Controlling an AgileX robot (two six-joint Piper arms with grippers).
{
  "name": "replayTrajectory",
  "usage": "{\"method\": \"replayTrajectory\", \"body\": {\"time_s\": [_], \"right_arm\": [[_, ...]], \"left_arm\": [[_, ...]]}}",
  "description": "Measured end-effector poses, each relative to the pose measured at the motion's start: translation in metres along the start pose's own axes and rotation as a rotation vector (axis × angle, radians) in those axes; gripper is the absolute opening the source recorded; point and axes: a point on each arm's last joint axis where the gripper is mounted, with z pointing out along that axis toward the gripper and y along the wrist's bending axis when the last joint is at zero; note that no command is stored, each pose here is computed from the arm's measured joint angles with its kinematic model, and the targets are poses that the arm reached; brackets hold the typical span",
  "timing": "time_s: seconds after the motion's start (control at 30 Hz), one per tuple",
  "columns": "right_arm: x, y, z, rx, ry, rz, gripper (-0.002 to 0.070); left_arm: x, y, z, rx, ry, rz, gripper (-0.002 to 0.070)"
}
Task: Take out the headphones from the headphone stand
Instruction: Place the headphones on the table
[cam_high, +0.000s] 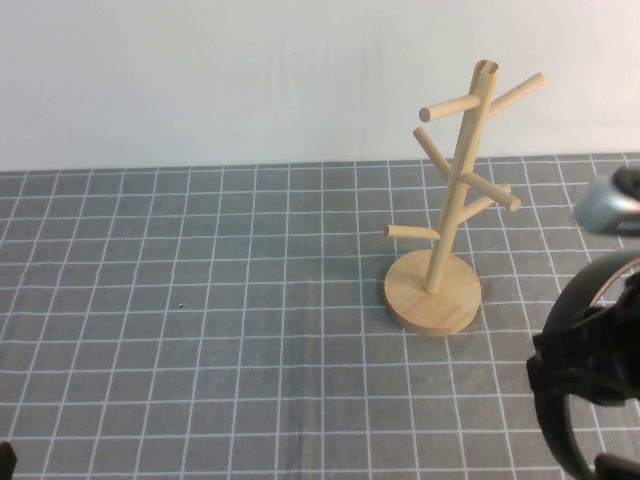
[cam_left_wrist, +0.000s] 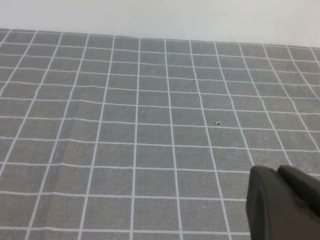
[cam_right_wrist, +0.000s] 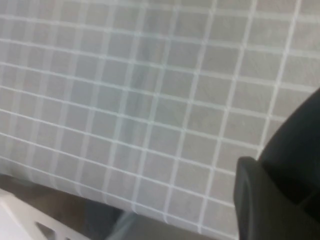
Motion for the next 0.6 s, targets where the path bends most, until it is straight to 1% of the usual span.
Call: {"method": "replayTrajectory", "body": {"time_s": [0.1,0.23,0.43,0.6], "right_arm": [[0.001,-0.005,0.021,0.033,0.062,0.020,0.0067],[-0.004,-0.006,0.046,0.052,0.111,0.023,0.0067],[-0.004,0.010,0.091,0.043,0.166,-0.031,0.0067],[-0.007,0.017,0.133,0.017,0.164,-0.014,0.0067]], "left_arm": [[0.000,0.000,0.000,0.000,0.000,0.000,-0.0004],[0.000,0.000,0.000,0.000,0.000,0.000,-0.0004],[0.000,0.000,0.000,0.000,0.000,0.000,-0.0004],[0.000,0.000,0.000,0.000,0.000,0.000,-0.0004]]}}
